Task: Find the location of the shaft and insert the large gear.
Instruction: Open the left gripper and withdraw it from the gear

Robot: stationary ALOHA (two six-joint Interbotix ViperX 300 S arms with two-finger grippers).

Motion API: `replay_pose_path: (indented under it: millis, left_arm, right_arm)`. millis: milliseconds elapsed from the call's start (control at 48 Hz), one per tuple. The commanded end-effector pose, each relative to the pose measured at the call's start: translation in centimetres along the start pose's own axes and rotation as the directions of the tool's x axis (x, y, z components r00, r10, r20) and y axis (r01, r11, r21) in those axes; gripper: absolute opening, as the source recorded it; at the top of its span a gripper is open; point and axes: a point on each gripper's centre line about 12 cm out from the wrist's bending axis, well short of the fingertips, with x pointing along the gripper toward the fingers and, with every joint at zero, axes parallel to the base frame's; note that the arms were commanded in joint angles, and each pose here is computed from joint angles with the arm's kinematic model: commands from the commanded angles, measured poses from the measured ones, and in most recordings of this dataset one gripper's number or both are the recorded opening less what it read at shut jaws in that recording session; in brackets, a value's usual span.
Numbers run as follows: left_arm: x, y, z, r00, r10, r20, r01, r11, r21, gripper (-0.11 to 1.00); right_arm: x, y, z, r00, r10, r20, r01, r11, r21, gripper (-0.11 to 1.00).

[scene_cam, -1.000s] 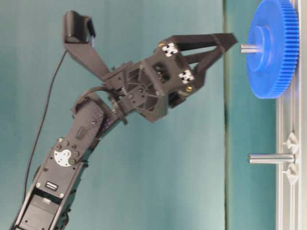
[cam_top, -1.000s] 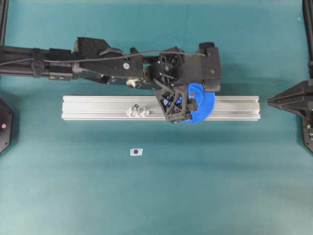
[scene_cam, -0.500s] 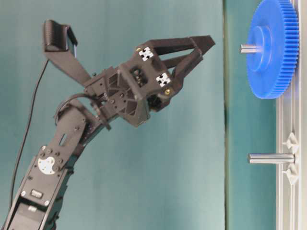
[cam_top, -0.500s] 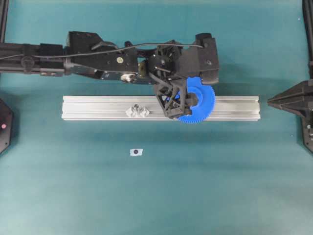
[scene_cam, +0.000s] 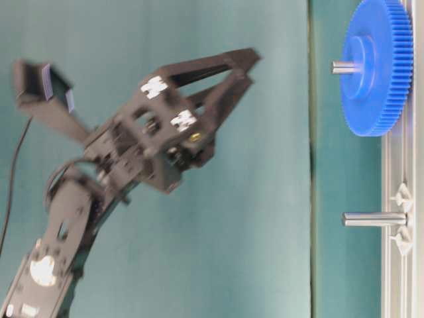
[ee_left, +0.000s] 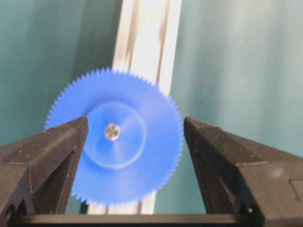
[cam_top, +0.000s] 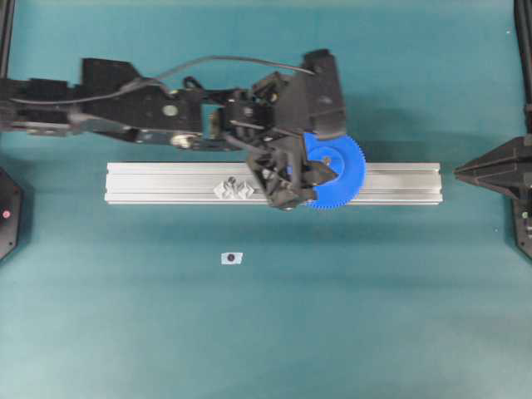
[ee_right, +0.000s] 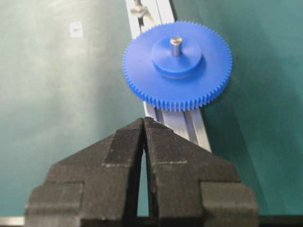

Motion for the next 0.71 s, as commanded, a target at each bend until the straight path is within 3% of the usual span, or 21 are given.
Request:
replay_pose_path:
  millis: [0, 688]
  left_arm:
    - [-2.1, -0.5, 1.4, 0.998, -0.012, 0.058, 0.011, 1.000, 0.006, 0.82]
    - [-8.4, -2.0, 0.3, 0.976, -0.060, 0.208, 0.058, 0.998, 0.019, 0.82]
  right_arm:
    - [0.0, 0.0, 0.4, 1.000, -0.001, 0.011, 0.001, 1.000, 0.012, 0.10]
    - [0.0, 0.0, 0.4, 1.000, -0.001, 0.012, 0.001, 1.000, 0.012, 0.10]
